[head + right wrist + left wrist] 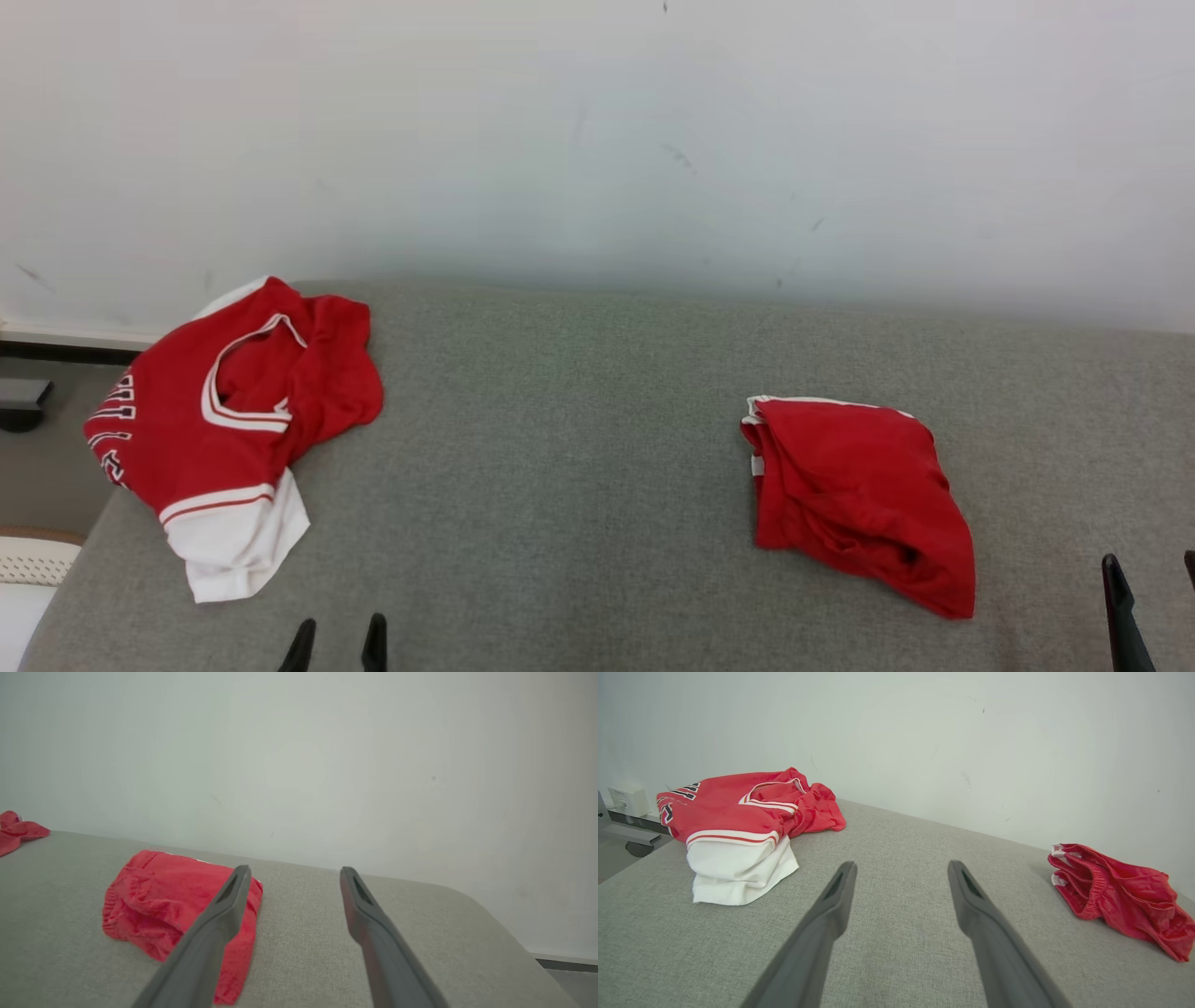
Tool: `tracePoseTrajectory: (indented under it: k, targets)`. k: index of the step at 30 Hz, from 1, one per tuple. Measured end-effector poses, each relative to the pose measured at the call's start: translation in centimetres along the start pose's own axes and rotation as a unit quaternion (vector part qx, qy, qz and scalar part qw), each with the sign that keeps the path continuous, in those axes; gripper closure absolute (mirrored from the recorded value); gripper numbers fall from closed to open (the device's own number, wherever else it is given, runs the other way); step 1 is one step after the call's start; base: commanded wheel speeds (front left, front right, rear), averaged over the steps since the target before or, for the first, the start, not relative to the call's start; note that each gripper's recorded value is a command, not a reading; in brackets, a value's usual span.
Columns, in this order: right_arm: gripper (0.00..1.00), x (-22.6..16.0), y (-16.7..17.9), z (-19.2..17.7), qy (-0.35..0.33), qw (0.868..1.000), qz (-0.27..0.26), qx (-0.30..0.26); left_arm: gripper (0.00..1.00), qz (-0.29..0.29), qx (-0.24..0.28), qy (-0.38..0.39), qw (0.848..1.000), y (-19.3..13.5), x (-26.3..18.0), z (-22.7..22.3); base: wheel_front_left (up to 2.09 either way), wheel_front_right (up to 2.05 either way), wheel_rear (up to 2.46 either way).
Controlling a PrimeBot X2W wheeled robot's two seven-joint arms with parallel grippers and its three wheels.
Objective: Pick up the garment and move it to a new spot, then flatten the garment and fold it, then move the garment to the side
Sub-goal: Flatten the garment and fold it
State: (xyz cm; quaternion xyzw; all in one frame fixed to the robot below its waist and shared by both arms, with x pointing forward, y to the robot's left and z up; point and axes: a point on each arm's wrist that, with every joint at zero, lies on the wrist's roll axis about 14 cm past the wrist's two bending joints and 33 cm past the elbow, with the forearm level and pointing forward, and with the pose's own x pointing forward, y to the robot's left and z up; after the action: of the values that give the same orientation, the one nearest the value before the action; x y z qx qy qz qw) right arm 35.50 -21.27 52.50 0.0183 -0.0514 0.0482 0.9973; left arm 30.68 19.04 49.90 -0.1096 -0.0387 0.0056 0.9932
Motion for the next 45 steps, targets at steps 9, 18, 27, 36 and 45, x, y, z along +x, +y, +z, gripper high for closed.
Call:
tracePoseTrajectory:
  k: [9,18,27,36,45]
  targets:
    - [0.36,-0.2,0.3,-2.5,0.028,1.0,-0.006,0.006,0.0,0.001,0.004,0.004,1.0,0.2,-0.1,-0.2,0.0,0.0,0.0]
    - [1.0,5.7,5.1,-4.3,0.071,0.995,0.071,-0.016,0.0,-0.003,0.003,0.017,1.0,-0.1,0.5,-1.0,0.0,0.0,0.0]
    - [1.0,8.4,10.0,-8.5,0.134,0.982,0.13,-0.033,0.0,0.022,0.003,0.03,0.999,1.3,0.3,-1.7,0.0,0.0,0.0]
    - [1.0,7.2,16.3,-10.8,0.158,0.964,0.211,-0.026,0.0,0.042,0.003,0.03,0.999,2.4,-0.1,-1.5,0.0,0.0,0.0]
    - [1.0,6.2,18.2,-10.8,0.161,0.958,0.235,-0.019,0.0,0.043,0.0,0.027,0.999,2.5,-0.4,-1.4,0.0,0.0,0.0]
